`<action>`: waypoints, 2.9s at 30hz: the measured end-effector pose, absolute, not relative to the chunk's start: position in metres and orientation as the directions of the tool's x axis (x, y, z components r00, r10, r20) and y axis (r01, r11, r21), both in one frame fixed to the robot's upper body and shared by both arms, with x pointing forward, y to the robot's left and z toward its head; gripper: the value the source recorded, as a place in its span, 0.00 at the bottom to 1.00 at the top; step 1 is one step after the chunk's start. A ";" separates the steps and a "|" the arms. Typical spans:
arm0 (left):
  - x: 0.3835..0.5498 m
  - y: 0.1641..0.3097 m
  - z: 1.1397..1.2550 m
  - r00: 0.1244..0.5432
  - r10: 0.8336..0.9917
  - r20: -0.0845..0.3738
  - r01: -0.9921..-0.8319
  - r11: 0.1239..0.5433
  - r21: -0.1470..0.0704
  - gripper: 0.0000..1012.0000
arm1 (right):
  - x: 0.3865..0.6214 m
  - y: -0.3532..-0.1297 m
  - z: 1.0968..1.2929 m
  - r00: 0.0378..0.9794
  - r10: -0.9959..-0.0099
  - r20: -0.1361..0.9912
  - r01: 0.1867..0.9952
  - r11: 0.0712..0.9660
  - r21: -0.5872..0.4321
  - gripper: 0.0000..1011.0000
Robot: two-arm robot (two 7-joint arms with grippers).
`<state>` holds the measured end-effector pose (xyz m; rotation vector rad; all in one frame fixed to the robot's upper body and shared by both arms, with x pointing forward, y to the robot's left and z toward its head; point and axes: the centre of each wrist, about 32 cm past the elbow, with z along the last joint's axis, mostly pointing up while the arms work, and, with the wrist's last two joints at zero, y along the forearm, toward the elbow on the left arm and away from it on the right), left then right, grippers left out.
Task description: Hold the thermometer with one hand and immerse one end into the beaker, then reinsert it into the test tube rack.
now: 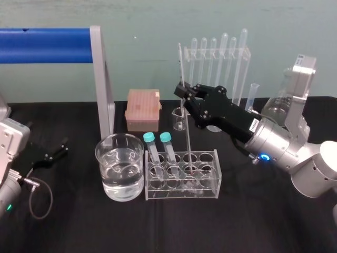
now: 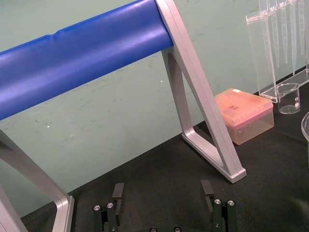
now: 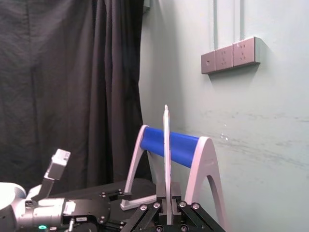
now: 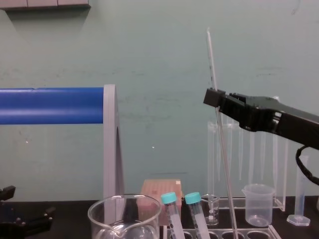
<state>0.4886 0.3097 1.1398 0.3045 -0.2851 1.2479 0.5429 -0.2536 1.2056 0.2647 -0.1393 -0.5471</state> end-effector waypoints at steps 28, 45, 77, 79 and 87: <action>0.489 0.310 1.140 0.292 0.880 0.374 -0.955 0.287 0.070 1.00 | 0.550 -0.250 1.179 0.853 -0.520 0.036 0.501 0.838 0.218 0.05; 0.489 0.310 1.140 0.292 0.880 0.374 -0.955 0.287 0.070 1.00 | 0.553 -0.247 1.180 0.860 -0.504 0.080 0.482 0.854 0.198 0.05; 0.489 0.310 1.140 0.292 0.880 0.374 -0.955 0.287 0.070 1.00 | 0.546 -0.257 1.190 0.783 -0.618 0.064 0.592 0.773 0.229 0.95; 0.489 0.310 1.140 0.292 0.880 0.374 -0.955 0.287 0.070 1.00 | 0.542 -0.263 1.191 0.733 -0.677 0.057 0.652 0.725 0.221 0.99; 0.489 0.310 1.140 0.292 0.880 0.374 -0.955 0.287 0.070 1.00 | 0.520 -0.289 1.172 0.469 -0.882 0.038 0.881 0.471 0.042 0.99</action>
